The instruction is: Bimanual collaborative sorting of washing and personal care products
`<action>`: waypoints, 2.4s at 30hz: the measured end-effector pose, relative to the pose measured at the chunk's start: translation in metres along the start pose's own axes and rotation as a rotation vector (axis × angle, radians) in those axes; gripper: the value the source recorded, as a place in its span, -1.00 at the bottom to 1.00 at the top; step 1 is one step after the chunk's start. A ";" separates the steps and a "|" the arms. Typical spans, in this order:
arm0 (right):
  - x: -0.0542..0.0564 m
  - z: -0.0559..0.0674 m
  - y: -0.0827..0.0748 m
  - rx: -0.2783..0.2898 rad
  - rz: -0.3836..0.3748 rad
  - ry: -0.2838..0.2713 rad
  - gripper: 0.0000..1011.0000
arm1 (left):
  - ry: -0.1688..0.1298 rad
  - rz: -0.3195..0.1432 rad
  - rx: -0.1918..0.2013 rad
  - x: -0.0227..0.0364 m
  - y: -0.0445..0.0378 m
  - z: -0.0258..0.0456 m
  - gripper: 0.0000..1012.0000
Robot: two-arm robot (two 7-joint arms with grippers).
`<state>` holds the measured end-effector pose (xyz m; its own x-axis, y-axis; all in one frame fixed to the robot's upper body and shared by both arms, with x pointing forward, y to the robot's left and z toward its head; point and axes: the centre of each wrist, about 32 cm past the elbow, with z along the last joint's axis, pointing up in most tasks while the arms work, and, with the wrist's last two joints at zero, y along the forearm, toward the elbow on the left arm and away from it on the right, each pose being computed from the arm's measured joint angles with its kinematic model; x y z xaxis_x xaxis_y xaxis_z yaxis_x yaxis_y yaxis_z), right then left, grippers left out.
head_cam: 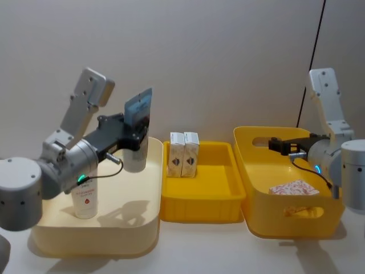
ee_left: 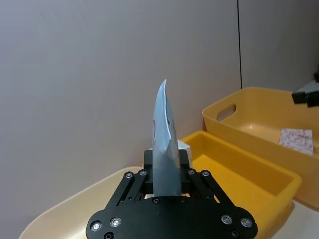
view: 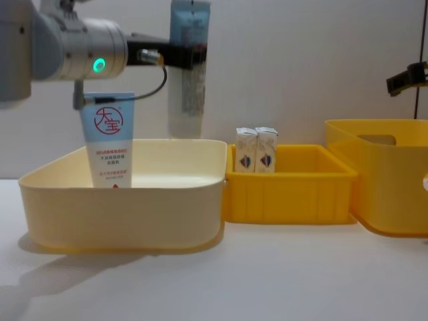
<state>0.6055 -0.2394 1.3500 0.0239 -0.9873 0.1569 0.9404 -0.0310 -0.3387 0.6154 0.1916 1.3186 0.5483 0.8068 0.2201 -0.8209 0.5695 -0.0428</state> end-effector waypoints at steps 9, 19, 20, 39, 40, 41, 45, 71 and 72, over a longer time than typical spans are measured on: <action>-0.003 0.000 -0.002 0.016 0.041 -0.023 0.98 | 0.019 -0.022 -0.077 0.0089 -0.0019 0.0211 -0.47; -0.004 -0.001 -0.007 0.042 0.161 -0.059 0.98 | 0.046 -0.029 -0.131 0.0156 -0.0055 0.0309 -0.47; -0.004 -0.001 -0.007 0.042 0.161 -0.059 0.98 | 0.049 -0.029 -0.134 0.0158 -0.0056 0.0310 -0.47; -0.003 -0.002 -0.015 0.076 0.415 -0.125 0.98 | 0.117 -0.013 -0.159 0.0121 0.0007 0.0252 -0.47; -0.003 -0.002 -0.015 0.082 0.419 -0.124 0.98 | 0.121 -0.012 -0.158 0.0117 0.0012 0.0248 -0.47; -0.004 -0.002 -0.014 0.087 0.421 -0.123 0.98 | 0.123 -0.011 -0.158 0.0114 0.0016 0.0245 -0.47; -0.010 -0.003 -0.014 0.118 0.440 -0.116 0.98 | 0.131 -0.009 -0.157 0.0101 0.0028 0.0236 -0.47; -0.047 0.017 0.002 0.178 0.722 -0.135 0.98 | 0.132 -0.006 -0.170 0.0144 0.0018 0.0256 -0.47; -0.049 0.018 0.003 0.175 0.735 -0.140 0.98 | 0.132 -0.007 -0.170 0.0145 0.0016 0.0256 -0.47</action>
<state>0.6137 -0.1886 1.3584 0.6956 -0.7152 0.0682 0.7057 0.6624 -0.2515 0.6179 0.2002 1.3467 0.5788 0.8102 0.0921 -0.7846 0.5841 -0.2080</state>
